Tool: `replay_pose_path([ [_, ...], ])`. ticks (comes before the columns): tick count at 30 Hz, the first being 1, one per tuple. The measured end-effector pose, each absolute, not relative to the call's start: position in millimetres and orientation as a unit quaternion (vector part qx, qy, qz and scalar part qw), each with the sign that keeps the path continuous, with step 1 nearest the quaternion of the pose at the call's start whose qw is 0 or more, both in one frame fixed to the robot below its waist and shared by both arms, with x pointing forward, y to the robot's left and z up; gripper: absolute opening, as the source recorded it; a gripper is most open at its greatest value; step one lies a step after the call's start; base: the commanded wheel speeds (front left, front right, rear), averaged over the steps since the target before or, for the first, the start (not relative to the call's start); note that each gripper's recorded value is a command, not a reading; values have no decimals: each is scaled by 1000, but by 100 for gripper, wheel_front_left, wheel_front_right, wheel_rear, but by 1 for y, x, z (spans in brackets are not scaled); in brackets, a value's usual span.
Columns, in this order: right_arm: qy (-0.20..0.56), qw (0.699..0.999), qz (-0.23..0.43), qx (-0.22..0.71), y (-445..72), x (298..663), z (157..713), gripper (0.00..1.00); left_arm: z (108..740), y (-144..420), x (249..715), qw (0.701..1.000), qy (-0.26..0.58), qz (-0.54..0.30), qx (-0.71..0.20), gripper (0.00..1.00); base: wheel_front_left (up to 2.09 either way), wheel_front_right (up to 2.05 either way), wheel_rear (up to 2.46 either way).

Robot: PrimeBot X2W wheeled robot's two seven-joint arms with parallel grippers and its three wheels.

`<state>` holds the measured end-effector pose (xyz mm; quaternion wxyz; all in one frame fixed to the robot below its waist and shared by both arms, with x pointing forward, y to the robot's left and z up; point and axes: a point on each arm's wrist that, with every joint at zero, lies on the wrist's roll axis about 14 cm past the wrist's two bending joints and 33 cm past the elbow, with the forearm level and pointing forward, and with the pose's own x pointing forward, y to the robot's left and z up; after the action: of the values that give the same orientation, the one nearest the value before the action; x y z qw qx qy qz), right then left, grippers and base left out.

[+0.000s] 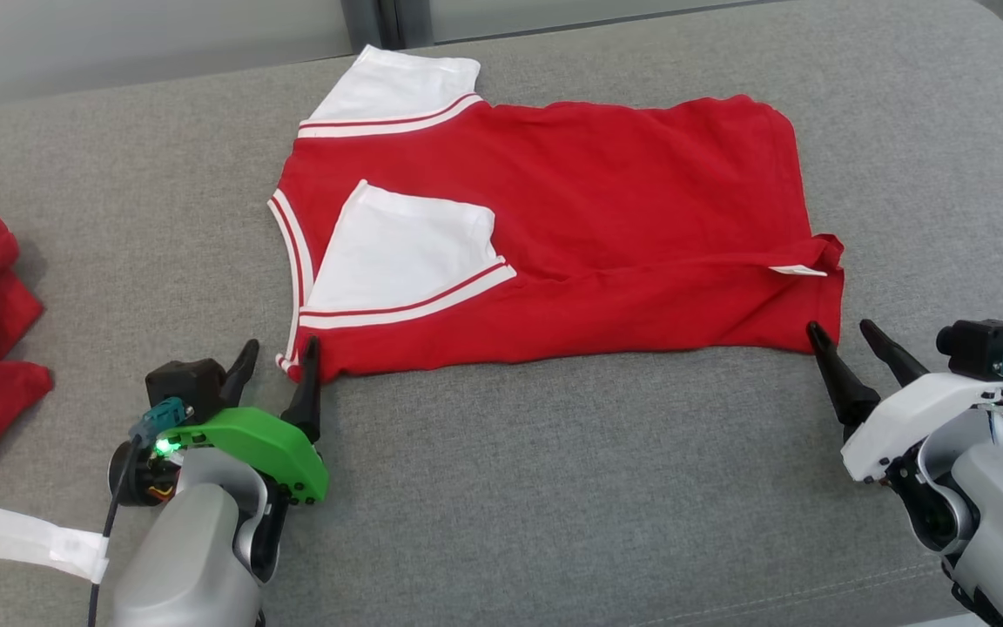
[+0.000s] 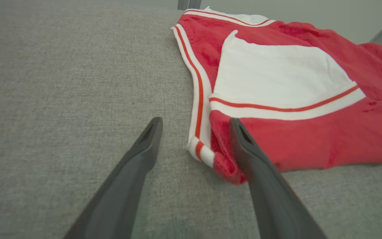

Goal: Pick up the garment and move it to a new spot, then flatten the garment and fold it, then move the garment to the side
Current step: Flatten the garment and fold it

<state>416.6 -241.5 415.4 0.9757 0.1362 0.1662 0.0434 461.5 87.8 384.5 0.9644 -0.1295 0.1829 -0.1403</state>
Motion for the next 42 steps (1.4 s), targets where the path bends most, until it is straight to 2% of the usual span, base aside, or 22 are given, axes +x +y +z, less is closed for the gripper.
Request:
replay_pose_path([
  [9,199,970,33,134,-235,427,391,100,368,76,459,957,212,-151,-129,100,0,0,0],
  [10,203,969,34,135,-232,426,388,100,367,75,459,956,214,-153,-127,94,0,0,0],
  [11,207,968,36,138,-228,426,386,55,367,73,459,956,215,-155,-127,53,0,0,0],
  [12,208,967,37,140,-225,426,385,13,367,73,459,956,215,-155,-128,33,0,0,0],
  [13,209,967,38,141,-224,427,385,0,368,72,459,956,214,-155,-131,0,0,0,0],
  [25,166,974,57,144,-220,421,416,0,396,91,438,962,170,-119,-180,0,0,0,0],
  [31,157,974,74,146,-217,391,420,0,405,115,401,966,144,-78,-201,0,0,0,0],
  [41,209,958,76,181,-210,335,392,0,390,137,335,962,159,-16,-221,0,0,0,0],
  [42,213,957,74,183,-210,333,390,0,389,137,332,963,161,-16,-217,23,0,0,0],
])
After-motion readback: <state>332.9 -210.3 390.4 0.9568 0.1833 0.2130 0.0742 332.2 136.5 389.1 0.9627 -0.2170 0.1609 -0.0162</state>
